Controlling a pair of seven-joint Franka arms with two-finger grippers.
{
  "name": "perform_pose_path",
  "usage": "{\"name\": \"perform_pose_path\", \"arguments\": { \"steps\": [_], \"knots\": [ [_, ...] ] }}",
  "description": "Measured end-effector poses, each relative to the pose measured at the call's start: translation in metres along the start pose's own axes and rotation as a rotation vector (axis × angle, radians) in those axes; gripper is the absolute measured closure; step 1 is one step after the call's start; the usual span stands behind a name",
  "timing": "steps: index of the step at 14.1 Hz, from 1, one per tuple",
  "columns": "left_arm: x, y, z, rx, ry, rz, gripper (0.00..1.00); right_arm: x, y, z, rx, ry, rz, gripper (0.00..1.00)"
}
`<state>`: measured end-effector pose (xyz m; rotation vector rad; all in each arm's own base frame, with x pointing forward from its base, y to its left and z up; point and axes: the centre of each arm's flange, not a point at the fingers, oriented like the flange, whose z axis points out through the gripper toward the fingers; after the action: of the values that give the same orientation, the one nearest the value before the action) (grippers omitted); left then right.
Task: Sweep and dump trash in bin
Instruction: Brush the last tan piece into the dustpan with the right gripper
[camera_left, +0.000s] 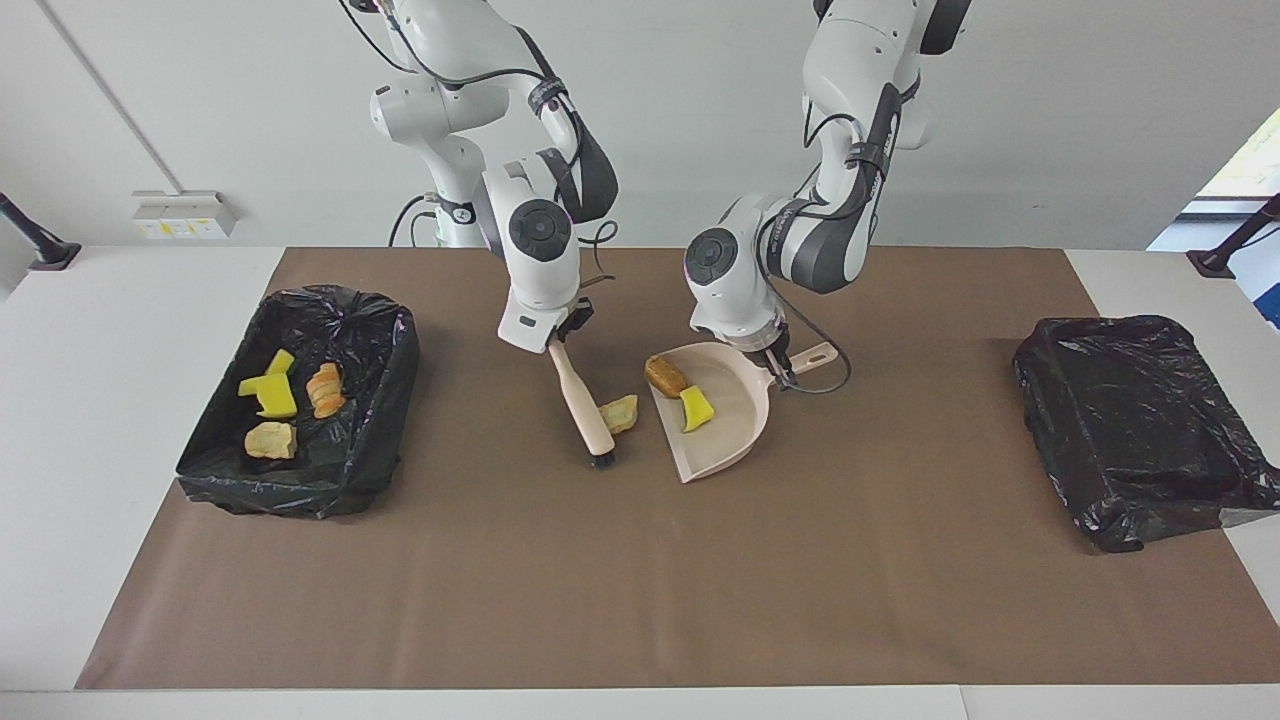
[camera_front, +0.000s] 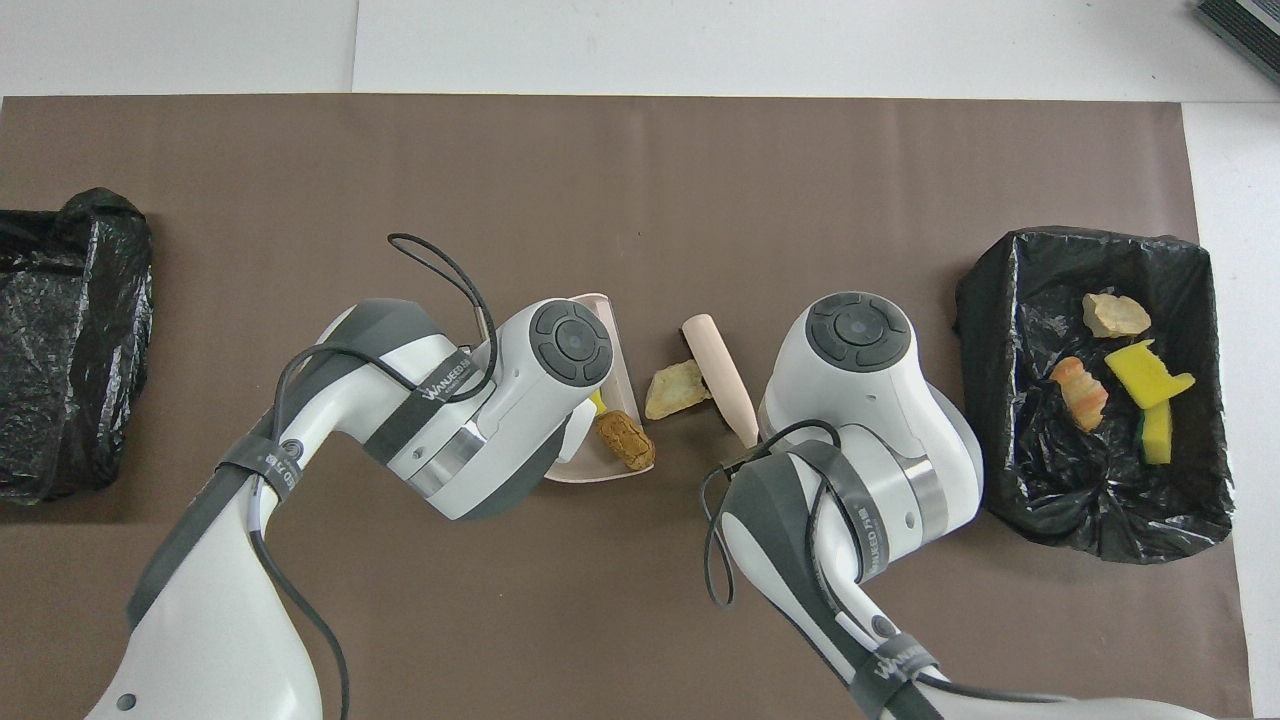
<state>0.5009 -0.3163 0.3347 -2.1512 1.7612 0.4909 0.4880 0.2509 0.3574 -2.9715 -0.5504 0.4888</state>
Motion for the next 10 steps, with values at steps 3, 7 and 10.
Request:
{"name": "perform_pose_path", "arguments": {
  "steps": [3,7,10],
  "knots": [
    [-0.002,0.002,0.003,-0.003,-0.004,-0.004,0.67,-0.014,-0.053,0.004,0.15,-0.019,-0.015,0.74],
    [-0.004,0.001,0.005,-0.005,-0.004,-0.009,0.67,-0.027,-0.083,0.001,0.259,-0.026,-0.009,0.74],
    [-0.009,-0.004,0.005,-0.005,0.002,-0.003,0.67,-0.031,-0.074,-0.011,0.27,-0.022,0.003,0.74]
  ]
}}
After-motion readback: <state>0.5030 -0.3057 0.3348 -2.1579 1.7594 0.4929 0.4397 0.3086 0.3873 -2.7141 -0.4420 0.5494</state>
